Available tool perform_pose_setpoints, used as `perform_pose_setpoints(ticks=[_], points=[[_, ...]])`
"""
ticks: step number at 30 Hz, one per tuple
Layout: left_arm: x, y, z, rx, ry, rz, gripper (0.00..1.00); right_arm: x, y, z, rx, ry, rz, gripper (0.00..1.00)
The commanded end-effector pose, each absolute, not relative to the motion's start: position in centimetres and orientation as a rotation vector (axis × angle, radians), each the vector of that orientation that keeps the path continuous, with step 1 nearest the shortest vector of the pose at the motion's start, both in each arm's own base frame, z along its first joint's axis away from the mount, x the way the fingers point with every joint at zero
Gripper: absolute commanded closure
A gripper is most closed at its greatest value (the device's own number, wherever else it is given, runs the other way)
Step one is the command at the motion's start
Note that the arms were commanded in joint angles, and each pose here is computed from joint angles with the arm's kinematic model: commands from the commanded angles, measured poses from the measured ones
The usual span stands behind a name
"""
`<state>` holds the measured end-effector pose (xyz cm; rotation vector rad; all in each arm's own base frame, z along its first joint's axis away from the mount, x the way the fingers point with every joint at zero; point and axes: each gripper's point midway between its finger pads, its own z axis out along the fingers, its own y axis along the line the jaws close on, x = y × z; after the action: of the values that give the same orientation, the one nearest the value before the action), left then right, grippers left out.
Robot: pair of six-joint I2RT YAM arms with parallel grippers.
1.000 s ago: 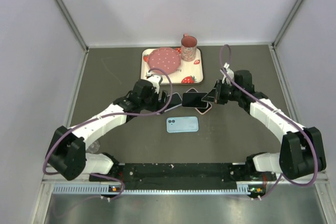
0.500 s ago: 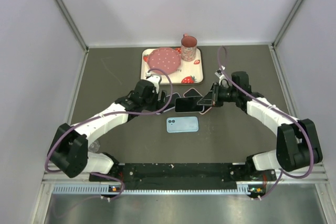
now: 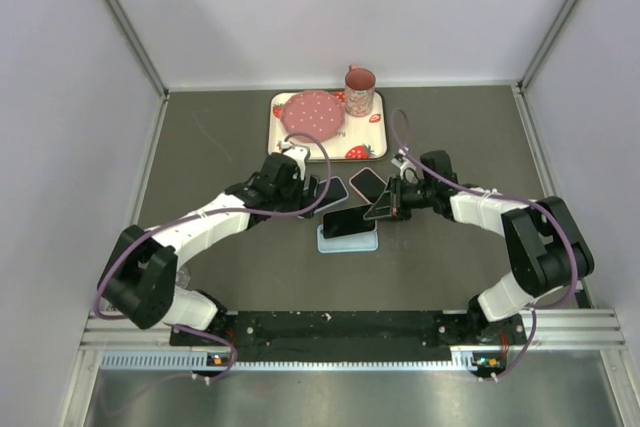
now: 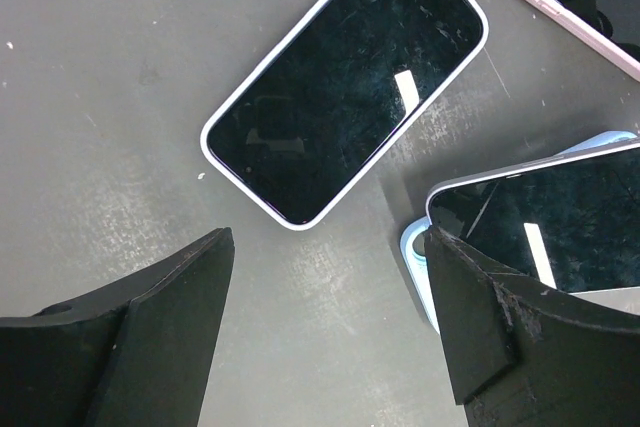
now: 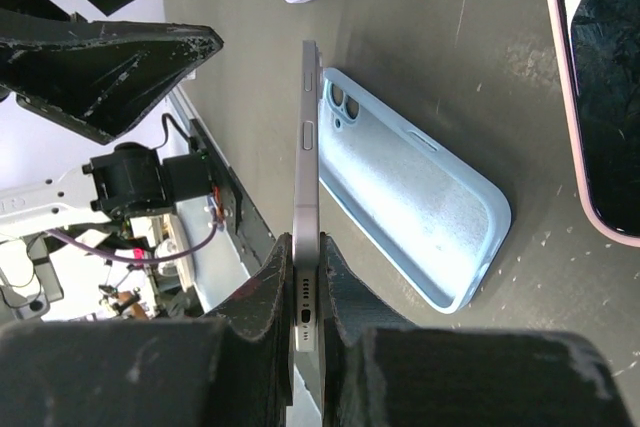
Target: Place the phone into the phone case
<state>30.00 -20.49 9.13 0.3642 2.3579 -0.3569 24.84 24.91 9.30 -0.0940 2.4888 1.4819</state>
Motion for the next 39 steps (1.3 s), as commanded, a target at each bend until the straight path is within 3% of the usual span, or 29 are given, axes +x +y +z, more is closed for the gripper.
perform_pose_setpoints(ticks=[1, 29, 39], points=[[30.9, -21.8, 10.1, 0.344, 2.325, -0.425, 0.18, 24.8, 26.0, 10.7, -0.179, 2.408, 1.567, 1.00], [29.8, -22.6, 7.7, 0.314, 2.395, -0.499, 0.21, 21.4, 24.8, 6.5, -0.108, 2.628, 1.531, 1.00], [28.1, -24.1, 6.3, 0.308, 2.415, -0.654, 0.23, 21.2, 24.3, 4.2, -0.062, 2.694, 1.468, 1.00]])
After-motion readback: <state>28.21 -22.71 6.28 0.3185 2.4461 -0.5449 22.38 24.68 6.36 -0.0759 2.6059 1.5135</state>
